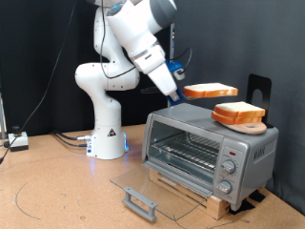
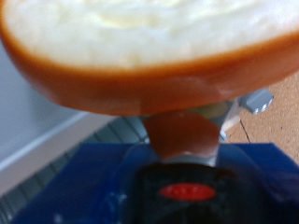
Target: Make a piece of toast with the oven
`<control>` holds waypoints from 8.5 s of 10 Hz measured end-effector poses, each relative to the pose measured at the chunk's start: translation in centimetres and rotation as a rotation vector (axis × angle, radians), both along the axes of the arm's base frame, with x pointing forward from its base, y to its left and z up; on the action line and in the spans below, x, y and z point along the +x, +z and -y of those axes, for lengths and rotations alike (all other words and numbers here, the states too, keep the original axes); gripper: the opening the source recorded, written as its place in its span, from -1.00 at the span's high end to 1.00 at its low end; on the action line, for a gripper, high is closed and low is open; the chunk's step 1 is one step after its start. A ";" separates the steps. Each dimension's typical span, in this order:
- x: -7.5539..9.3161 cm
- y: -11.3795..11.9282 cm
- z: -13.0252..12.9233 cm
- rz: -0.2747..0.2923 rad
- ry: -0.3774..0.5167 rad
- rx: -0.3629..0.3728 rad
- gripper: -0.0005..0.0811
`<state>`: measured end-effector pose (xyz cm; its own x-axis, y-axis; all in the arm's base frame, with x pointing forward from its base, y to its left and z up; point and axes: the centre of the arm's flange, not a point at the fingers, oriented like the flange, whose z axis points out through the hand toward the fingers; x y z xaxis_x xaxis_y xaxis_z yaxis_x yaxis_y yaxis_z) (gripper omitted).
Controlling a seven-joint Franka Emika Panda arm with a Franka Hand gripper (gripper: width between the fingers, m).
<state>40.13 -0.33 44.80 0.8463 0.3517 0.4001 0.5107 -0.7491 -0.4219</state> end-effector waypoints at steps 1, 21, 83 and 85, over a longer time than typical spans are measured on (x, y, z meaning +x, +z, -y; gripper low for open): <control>-0.4 0.0 1.7 0.001 0.014 -0.006 0.02; -3.3 -13.9 17.8 -0.071 0.156 -0.212 0.02; -4.2 -4.4 9.5 0.197 0.321 -0.142 0.02; -4.4 -4.1 9.2 0.196 0.319 -0.149 0.02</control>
<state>35.72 -9.54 40.72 0.5979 0.6509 0.4678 0.7875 -0.5857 -0.1916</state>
